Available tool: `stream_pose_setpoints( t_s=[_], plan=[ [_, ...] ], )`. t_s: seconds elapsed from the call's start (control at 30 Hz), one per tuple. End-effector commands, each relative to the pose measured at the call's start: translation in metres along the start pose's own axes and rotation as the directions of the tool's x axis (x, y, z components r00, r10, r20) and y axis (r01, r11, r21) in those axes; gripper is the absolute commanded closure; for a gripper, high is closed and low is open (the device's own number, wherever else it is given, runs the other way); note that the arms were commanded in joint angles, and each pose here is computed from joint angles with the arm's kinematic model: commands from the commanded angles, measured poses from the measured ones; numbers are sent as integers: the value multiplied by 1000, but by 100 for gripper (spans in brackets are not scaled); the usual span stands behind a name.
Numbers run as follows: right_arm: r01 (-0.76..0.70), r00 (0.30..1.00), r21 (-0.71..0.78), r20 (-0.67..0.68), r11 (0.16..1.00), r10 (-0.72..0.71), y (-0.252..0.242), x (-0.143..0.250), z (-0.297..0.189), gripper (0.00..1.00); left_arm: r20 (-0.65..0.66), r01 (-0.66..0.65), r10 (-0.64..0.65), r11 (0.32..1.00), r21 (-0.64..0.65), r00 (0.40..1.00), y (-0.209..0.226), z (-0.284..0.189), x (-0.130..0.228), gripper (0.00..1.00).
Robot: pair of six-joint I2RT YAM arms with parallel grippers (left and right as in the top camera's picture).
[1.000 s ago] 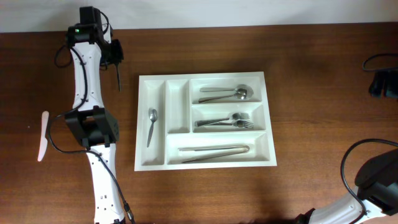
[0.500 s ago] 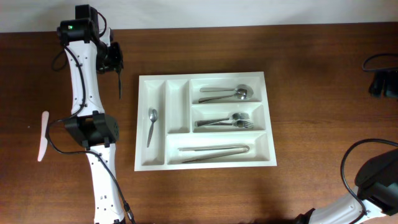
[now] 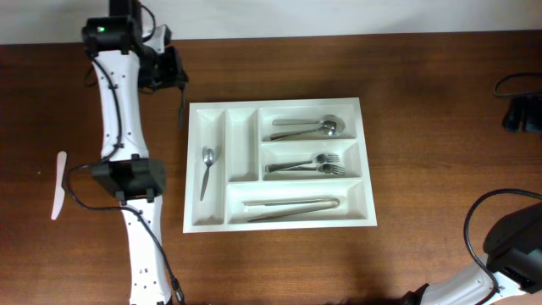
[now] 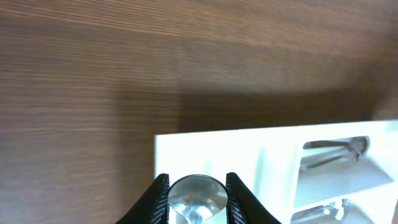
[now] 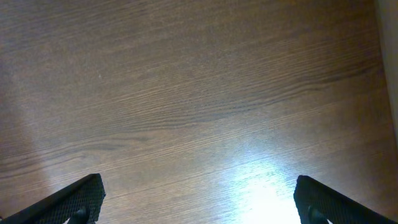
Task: Pack container
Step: 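Carry the spoon right over the tray's narrow left compartment, then lower the spoon into the narrow left compartment and open the left gripper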
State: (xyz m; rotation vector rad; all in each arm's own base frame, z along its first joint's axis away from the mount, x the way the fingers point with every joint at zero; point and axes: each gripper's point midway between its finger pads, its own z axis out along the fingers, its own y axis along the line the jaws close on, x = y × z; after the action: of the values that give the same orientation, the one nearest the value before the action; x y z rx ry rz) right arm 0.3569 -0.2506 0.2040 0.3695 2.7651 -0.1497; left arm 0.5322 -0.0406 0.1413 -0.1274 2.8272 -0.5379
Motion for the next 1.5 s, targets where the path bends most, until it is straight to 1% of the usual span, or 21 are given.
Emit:
stream_pose_setpoints(
  t_s=[0.0, 0.1, 0.23, 0.33, 0.47, 0.6, 0.73, 0.83, 0.93, 1.1, 1.27, 1.33, 1.37, 1.47],
  plan=[
    [-14, 1000, 4, 1, 1000, 14, -3, 1, -1, 1, 30, -51, 50, 998, 40, 998, -26, -16, 0, 77],
    [-14, 1000, 4, 1, 1000, 14, -3, 1, -1, 1, 32, -105, 104, 994, 41, 994, -34, -18, 2, 77],
    [-14, 1000, 4, 1, 1000, 14, -3, 1, -1, 1, 21, -107, 106, 994, 33, 994, -35, -27, 6, 76],
    [-14, 1000, 4, 1, 1000, 14, -3, 1, -1, 1, -29, -101, 101, 995, 20, 994, -32, -28, 17, 76],
    [-14, 1000, 5, 1, 1000, 14, -3, 1, -1, 1, -173, -64, 65, 998, 7, 983, -31, -18, 51, 77],
    [-14, 1000, 4, 1, 1000, 14, -3, 1, -1, 1, -329, -45, 38, 999, -12, 944, -33, -3, 96, 76],
    [-14, 1000, 4, 1, 1000, 14, -3, 1, -1, 1, -454, -72, 25, 994, -87, 891, -26, 11, 135, 76],
    [-14, 1000, 4, 1, 1000, 14, -3, 1, -1, 1, -508, -104, 25, 986, -128, 861, -22, 20, 151, 76],
    [-14, 1000, 5, 1, 1000, 14, -3, 1, -1, 1, -518, -120, 35, 984, -132, 855, -23, 27, 155, 77],
    [-14, 1000, 4, 1, 1000, 14, -3, 1, -1, 1, -500, -135, 38, 978, -158, 865, -19, 29, 151, 76],
    [-14, 1000, 4, 1, 1000, 14, -3, 1, -1, 1, -449, -140, 49, 975, -172, 892, -14, 34, 137, 76],
    [-14, 1000, 4, 1, 1000, 14, -3, 1, -1, 1, -439, -140, 52, 975, -171, 897, -13, 35, 134, 75],
    [-14, 1000, 4, 1, 1000, 14, -3, 1, -1, 1, -434, -140, 53, 975, -170, 900, -13, 36, 132, 72],
    [-14, 1000, 5, 1, 1000, 14, -3, 1, -1, 1, -424, -141, 57, 976, -169, 904, -13, 37, 130, 70]
  ],
)
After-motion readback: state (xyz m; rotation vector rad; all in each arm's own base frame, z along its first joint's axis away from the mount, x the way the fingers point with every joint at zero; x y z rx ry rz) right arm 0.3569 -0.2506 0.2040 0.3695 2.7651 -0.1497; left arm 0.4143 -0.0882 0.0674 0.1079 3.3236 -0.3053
